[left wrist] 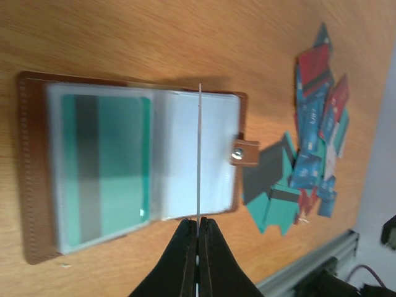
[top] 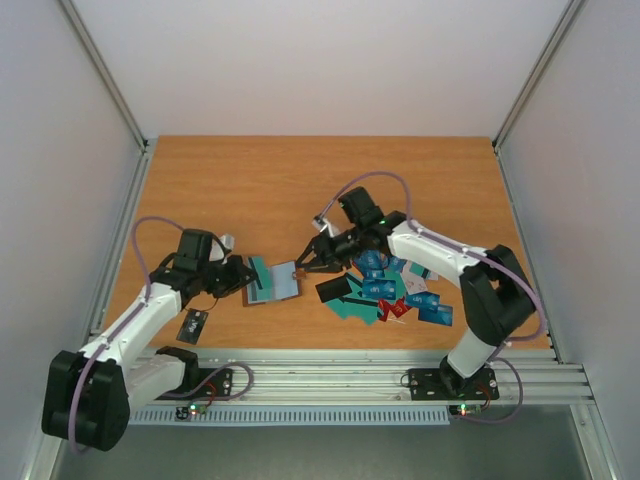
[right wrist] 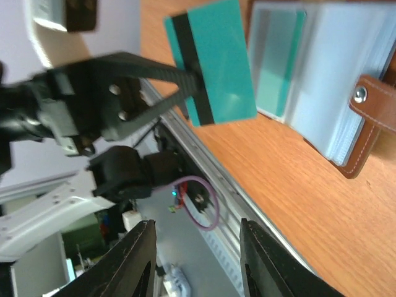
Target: Put the credit cards into the card holder
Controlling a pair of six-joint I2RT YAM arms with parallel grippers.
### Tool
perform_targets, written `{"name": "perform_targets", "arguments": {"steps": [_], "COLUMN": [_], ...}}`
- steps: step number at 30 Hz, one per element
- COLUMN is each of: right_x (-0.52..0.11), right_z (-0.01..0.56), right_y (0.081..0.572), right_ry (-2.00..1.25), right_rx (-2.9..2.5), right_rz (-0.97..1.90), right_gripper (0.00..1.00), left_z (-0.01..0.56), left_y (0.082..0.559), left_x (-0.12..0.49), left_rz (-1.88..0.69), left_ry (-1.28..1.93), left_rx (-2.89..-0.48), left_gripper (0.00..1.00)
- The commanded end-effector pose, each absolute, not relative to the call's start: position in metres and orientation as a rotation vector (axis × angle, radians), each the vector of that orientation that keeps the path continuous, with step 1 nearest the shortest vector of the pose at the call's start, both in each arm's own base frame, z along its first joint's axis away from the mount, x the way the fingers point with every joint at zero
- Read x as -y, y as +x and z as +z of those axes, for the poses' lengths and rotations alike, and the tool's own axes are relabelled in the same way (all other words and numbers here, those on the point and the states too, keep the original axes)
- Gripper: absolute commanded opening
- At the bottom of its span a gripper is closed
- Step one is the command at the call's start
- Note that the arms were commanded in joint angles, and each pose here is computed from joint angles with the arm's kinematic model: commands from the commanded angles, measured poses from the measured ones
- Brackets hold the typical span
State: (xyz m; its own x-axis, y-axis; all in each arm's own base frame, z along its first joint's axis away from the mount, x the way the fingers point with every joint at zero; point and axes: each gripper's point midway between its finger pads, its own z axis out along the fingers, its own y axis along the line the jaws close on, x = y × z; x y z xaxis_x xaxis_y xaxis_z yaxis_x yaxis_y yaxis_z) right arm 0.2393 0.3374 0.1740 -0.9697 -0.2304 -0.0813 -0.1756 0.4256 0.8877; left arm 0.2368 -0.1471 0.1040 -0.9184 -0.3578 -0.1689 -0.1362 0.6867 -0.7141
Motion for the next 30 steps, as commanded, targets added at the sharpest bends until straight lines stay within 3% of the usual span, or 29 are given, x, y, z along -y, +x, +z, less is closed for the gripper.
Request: {"name": "perform_targets", "arguments": {"steps": [1, 16, 30], "right_x": [-0.356, -0.387, -0.363], "right_z": [0.155, 0.092, 0.065], "right_y": [0.233, 0.224, 0.244], "right_ry": [0.464, 0.421, 0.277], "right_rx": [2.662, 2.645, 2.686], "right_rz": [-1.499, -1.326, -1.26], "right_gripper": [0.38, 0.32, 0.31], "left_z": [0.1, 0.068, 0.079], "left_y": [0.259, 0.272, 0.266], "left_x": [0.13, 0.148, 0.156], "left_rz": [-0.935, -1.084, -1.165], "left_ry": [-0.385, -0.295, -0.248], "left_rx": [-2.488, -2.395, -2.364], "left_gripper": [0.0, 0.0, 0.0]}}
